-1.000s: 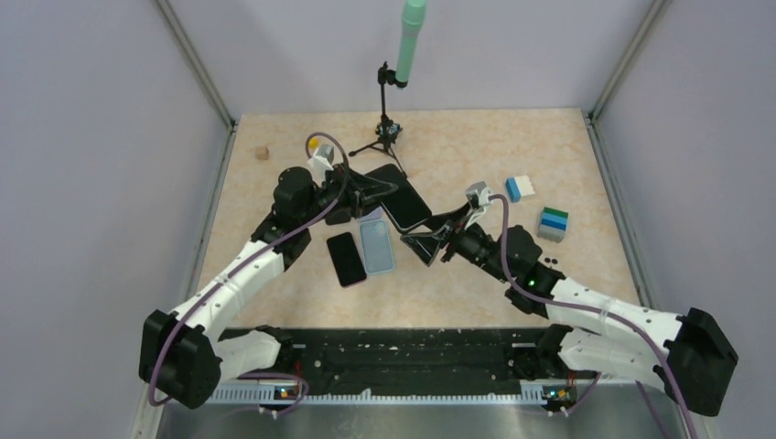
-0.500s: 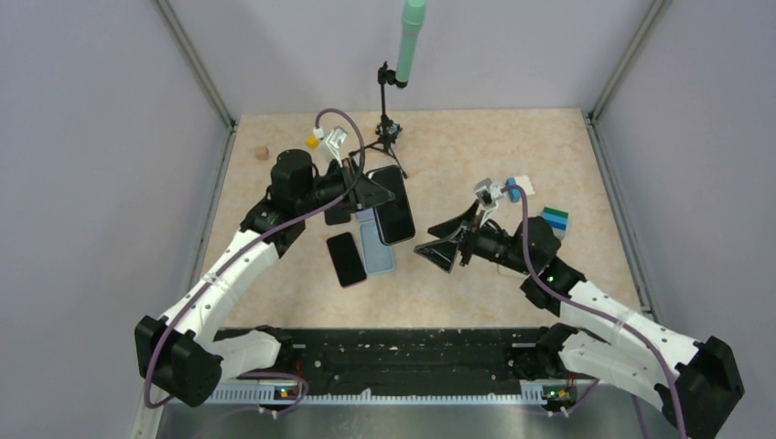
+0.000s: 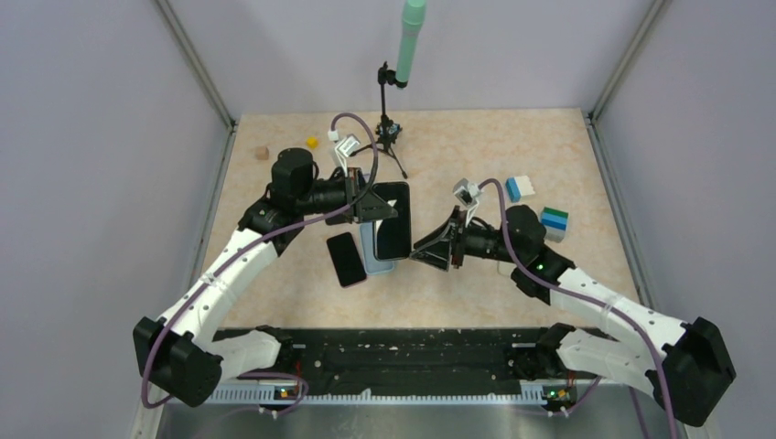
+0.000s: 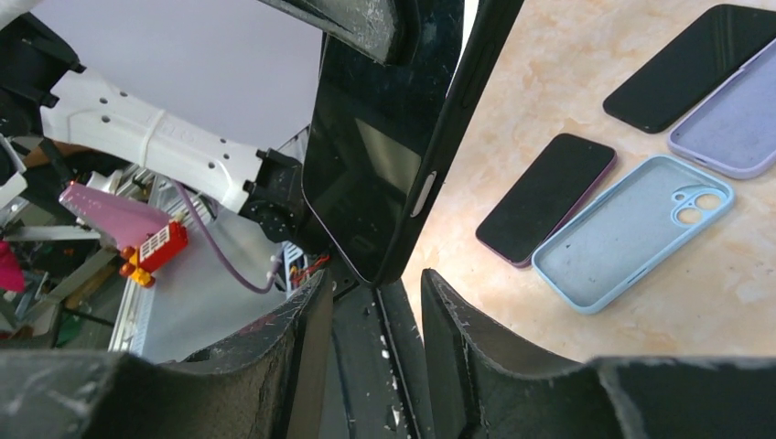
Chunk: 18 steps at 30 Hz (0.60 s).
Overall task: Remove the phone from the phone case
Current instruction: Remove the phone case from the phone.
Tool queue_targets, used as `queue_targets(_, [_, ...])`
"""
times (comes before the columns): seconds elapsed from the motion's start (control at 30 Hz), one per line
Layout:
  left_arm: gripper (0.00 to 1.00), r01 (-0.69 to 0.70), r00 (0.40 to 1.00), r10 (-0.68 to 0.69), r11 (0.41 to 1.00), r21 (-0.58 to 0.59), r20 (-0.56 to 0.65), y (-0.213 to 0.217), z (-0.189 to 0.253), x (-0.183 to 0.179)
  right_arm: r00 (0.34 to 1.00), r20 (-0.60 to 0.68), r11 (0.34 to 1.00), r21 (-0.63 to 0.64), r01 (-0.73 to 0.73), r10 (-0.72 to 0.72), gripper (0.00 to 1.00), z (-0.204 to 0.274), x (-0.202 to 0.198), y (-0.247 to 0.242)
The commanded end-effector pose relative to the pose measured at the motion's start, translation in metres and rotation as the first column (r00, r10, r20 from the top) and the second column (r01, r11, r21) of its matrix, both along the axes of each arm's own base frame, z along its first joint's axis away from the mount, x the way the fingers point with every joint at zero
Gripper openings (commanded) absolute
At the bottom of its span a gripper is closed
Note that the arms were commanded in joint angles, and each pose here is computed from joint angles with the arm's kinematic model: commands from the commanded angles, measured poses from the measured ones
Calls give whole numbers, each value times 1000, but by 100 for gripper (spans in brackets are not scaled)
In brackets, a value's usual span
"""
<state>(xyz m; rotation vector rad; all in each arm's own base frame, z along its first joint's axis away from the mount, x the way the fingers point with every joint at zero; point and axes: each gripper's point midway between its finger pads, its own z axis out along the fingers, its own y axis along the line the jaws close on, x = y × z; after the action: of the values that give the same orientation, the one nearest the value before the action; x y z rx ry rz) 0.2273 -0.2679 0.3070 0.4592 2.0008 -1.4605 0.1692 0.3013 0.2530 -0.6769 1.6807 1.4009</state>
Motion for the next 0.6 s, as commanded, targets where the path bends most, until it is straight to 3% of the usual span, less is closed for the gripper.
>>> queue_targets(0.0, [0,56,992,-47,996,-68,119,-2,40,-8,996,80,999,33,-39,37,40,26,2,4])
queue_targets(0.37, [0,86,990,-75,992,-93,117,-3,46,-14,989,123,997,13,-81,79,36,15,2,9])
queue_targets(0.5, [0,80,996,-76,990,-114,38,-5,47,-14,978,173,993,-11,-119,119,19,9,-3,10])
queue_targets(0.57, [0,92,995,-96,988,-128,-29,-8,48,-16,966,220,991,-28,-132,135,17,8,-7,9])
